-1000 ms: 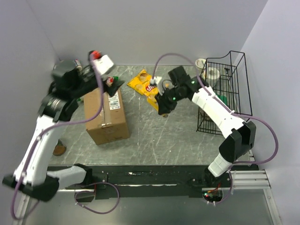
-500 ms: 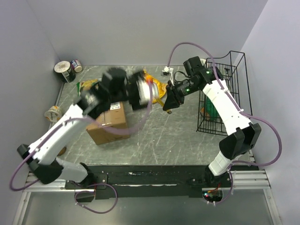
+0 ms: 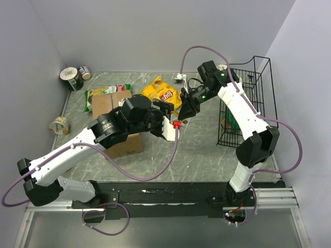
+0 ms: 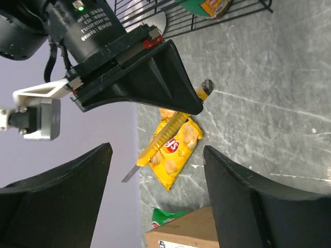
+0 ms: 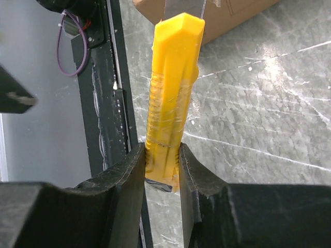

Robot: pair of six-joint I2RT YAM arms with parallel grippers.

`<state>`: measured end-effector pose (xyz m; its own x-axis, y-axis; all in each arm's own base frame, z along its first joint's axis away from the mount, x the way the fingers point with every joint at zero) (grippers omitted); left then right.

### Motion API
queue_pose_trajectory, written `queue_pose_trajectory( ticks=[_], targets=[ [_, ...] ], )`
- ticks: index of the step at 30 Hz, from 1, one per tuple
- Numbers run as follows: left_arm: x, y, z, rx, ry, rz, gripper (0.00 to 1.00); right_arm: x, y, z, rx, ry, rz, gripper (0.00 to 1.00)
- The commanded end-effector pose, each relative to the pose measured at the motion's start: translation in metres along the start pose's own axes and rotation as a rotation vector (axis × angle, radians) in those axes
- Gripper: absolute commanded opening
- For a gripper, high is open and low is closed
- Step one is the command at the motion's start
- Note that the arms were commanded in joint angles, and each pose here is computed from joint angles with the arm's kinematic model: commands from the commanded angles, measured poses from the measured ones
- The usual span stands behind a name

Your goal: Unpack the express box

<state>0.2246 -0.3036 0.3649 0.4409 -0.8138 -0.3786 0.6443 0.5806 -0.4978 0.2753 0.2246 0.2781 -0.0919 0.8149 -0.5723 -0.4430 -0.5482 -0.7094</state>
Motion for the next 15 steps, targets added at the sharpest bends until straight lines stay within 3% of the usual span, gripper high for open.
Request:
queue_pose_trajectory(
  ticks=[1, 15],
  targets=[
    [0.005, 0.002, 0.012, 0.080, -0.050, 0.021, 0.75, -0.019, 0.012, 0.055, 0.021, -0.070, 0.047, 0.00],
    [0.027, 0.031, 0.004, 0.185, -0.057, 0.132, 0.56, -0.017, 0.015, 0.080, -0.036, -0.126, 0.055, 0.00]
  ],
)
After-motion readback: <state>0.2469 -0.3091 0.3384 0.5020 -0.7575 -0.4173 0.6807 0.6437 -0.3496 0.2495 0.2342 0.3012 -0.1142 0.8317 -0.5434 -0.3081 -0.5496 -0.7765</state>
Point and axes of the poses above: each gripper's point midway between its finger pads, its own x axis out along the fingers, its own z axis along the line the jaws close on, y = z × x, the point moved 2 cm from there along -x, back along the fingers, and after that the axes turned 2 degrees about x, right-handed, at the moved point
